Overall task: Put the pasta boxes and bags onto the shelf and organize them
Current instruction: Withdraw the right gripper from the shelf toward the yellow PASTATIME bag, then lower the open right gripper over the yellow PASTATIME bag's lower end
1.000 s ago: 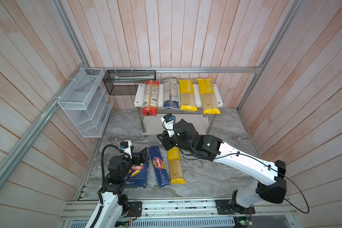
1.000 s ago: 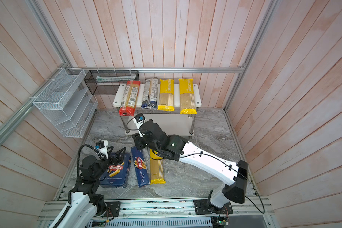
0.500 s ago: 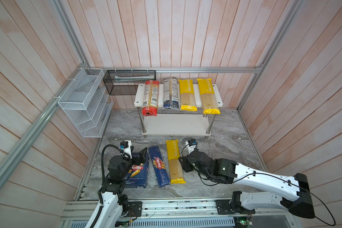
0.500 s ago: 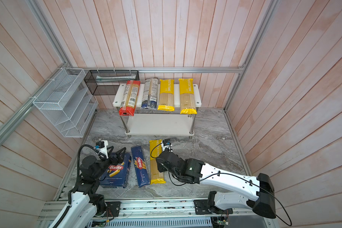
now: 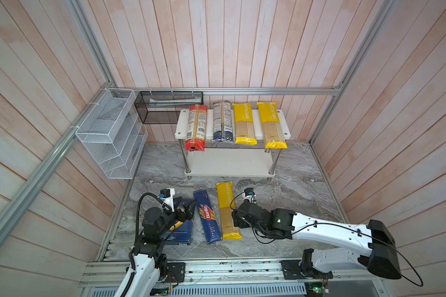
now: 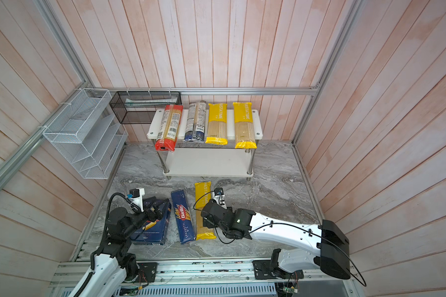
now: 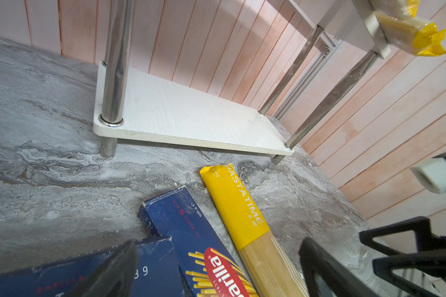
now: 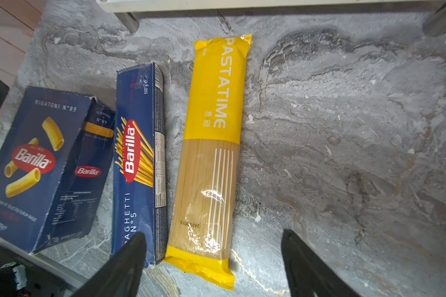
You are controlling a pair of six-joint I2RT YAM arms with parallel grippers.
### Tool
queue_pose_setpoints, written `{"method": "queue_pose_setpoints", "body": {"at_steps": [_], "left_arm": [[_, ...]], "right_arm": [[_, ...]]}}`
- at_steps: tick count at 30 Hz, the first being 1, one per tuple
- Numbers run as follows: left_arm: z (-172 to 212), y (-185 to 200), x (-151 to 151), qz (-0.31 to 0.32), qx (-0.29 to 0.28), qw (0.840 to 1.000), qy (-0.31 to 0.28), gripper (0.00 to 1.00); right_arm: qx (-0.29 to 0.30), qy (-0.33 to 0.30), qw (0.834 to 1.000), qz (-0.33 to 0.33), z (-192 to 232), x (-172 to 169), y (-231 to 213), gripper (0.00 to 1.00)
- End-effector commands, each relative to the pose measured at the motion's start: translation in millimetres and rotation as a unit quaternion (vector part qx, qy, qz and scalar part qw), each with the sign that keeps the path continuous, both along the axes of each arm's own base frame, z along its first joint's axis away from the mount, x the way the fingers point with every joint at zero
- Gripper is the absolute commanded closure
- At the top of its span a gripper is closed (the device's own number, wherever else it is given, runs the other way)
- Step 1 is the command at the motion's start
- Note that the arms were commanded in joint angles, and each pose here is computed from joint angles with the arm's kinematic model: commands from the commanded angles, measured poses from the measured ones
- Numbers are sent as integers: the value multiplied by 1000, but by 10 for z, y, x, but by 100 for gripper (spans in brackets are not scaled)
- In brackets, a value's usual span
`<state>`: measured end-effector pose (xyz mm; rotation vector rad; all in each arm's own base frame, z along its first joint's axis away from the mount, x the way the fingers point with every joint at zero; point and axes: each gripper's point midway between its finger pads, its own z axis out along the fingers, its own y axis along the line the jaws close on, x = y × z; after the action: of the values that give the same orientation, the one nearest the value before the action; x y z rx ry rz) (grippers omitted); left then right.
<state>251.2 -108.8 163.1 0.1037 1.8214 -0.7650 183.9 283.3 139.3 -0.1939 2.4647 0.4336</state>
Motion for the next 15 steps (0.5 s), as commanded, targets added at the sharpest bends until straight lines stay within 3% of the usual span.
{"method": "queue_pose_setpoints", "body": {"at_steps": [1,15], "left_arm": [[-23,-21,-50,-7,-3,1000,-1,0],[-78,-72,-49,-18,-7,1000,-3,0]], "right_arm": [[-5,9,1000,8,-51,61,65,12],[-11,62,998,13,-338,306,66,6]]}}
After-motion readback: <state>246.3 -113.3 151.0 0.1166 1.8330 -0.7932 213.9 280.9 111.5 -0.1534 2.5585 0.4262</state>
